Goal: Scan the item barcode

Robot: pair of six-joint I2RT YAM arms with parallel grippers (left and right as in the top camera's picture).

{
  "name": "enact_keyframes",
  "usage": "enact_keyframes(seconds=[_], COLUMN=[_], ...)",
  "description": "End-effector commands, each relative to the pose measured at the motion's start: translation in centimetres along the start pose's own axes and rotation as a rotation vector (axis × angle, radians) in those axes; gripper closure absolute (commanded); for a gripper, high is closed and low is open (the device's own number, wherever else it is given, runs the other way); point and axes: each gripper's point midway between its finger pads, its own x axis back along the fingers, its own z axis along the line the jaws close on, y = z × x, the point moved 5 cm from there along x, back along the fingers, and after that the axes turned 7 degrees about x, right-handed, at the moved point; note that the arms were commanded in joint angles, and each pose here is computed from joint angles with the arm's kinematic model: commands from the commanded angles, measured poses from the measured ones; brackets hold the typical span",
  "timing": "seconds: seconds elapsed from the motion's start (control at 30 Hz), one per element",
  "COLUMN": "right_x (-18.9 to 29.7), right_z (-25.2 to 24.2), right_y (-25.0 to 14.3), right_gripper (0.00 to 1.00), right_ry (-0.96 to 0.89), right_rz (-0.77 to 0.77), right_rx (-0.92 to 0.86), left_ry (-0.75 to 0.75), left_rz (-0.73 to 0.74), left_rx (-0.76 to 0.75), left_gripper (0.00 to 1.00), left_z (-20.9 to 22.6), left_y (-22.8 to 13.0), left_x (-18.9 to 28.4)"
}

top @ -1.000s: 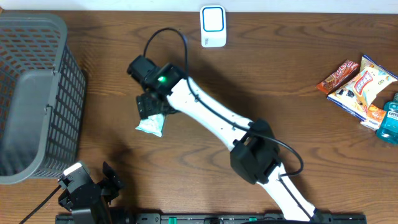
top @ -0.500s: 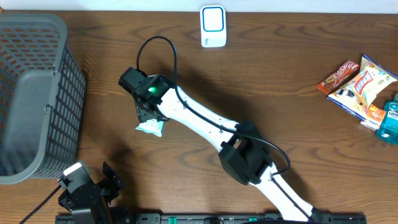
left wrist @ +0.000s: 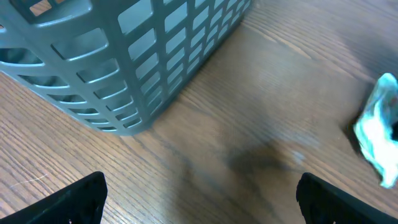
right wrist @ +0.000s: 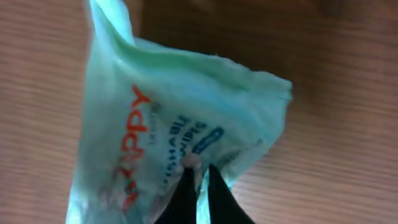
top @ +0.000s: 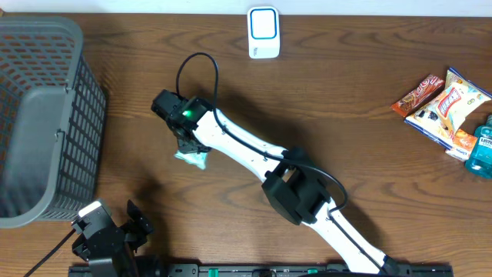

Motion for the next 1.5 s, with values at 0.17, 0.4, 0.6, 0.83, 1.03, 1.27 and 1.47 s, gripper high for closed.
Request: enact_keyframes(seconds=[0.17,0.4,0.6,0.83,1.03,1.27,1.47], right_x=[-0.3,2.6,8.4,10.0,5.2,0.6,-0.1], right_z=[-7.3,-11.0,-11.0,-8.1,-4.7,-5.2,-7.1], right_y=[-0.4,0.7,1.6,1.1,-1.6,-2.4,-1.6], right_gripper=[0.99,0.94,0.39,0.33,0.32,0.18,0.19], right_ry=[-0.352,-0.379,-0.308,-0.239,-0.296,-0.454,-0.549], right_rz=[0.042,0.070,-0.021,-0.062,0.023,0.052,0.028], right_rx=[-0.010,-0.015,-0.034,0.090,0.249,0.299,0.245], left_ry=[0.005,0.005,0.005,0.005,0.005,0.005,0.005], left_rz=[-0.013,-0.013,-0.013,-0.013,-0.013,-0.013,-0.013], left_rx=[0.014,0.014,0.014,0.014,0.014,0.014,0.014], left_gripper=[0.03,0.03,0.03,0.03,0.02,0.03,0.03], left_z=[0.1,0.1,0.1,0.1,0.1,0.1,0.1], left_y=[0.3,0.3,0.3,0.3,0.3,0.3,0.3], left_x=[0.2,0.2,0.2,0.2,0.2,0.2,0.2])
